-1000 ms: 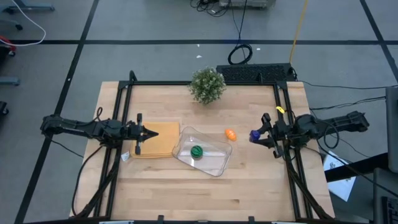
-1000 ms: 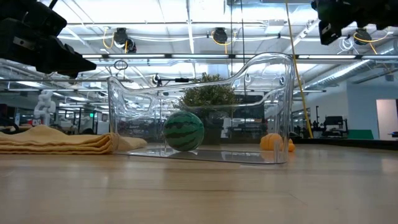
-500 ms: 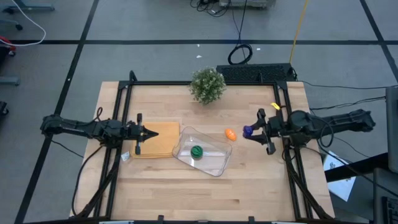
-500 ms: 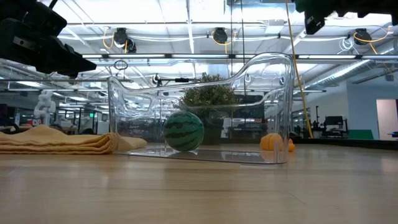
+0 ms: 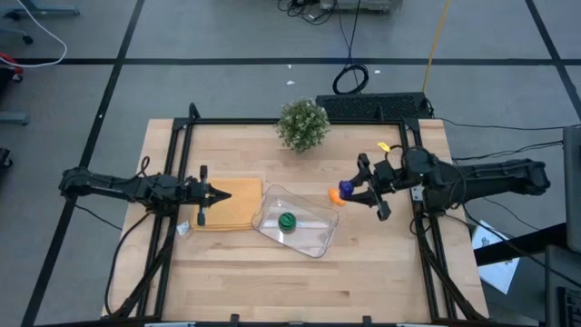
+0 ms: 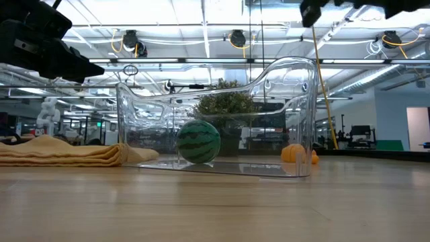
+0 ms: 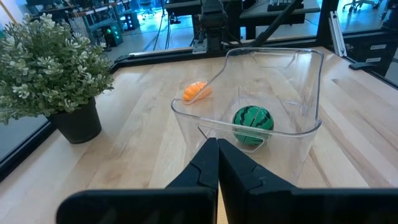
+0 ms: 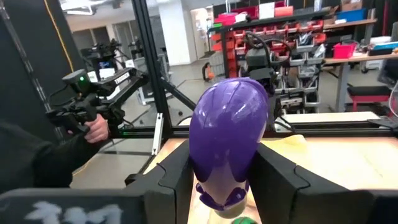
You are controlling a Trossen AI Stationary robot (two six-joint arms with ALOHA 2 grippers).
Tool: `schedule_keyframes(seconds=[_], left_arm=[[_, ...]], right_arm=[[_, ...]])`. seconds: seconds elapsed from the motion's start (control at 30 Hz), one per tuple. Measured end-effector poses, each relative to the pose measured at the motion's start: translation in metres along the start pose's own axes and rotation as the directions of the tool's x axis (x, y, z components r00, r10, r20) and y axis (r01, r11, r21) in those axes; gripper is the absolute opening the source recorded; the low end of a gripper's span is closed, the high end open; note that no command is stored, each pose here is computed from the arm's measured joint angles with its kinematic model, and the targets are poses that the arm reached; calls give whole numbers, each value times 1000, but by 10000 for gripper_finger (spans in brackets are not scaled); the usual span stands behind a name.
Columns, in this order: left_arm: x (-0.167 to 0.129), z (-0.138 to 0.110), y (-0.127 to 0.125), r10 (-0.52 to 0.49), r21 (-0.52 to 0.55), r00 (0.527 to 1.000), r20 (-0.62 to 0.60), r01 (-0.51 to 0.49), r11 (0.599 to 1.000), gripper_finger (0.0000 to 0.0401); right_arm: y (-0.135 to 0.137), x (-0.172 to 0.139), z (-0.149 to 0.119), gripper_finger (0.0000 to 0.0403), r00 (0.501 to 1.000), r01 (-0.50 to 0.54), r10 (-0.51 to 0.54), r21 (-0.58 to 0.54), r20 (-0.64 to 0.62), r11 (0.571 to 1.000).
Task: Pick and placing Produce into tupperware
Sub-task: Put the eggplant into the transparent bin
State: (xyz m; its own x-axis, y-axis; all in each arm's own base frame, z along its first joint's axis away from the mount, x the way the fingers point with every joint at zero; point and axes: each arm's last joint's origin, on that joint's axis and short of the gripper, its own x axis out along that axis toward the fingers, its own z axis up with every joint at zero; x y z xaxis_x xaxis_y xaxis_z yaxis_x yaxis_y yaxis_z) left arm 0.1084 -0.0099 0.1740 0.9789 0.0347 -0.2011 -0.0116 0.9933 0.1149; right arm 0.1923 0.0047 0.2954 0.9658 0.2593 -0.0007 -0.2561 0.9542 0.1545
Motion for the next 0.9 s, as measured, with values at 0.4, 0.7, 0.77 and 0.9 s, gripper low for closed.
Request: schedule_keyframes(seconds=[0.4,0.7,0.77,0.9], left_arm=[[0,-1,0,0,1,1000,-5,0,1000,3],[0,-1,0,0,0,1000,-5,0,1000,3],[0,-1,0,0,0,1000,-6,0,1000,3],[0,-1,0,-1,0,1000,-6,1,1000,3]], right_arm=[[-18,49,23,123,991,-109,111,36,-69,993],[-35,76,36,123,977,-126,139,88,-161,988],[-37,79,37,123,975,-125,139,88,-174,988],[-39,83,38,123,974,-122,137,95,-178,988]])
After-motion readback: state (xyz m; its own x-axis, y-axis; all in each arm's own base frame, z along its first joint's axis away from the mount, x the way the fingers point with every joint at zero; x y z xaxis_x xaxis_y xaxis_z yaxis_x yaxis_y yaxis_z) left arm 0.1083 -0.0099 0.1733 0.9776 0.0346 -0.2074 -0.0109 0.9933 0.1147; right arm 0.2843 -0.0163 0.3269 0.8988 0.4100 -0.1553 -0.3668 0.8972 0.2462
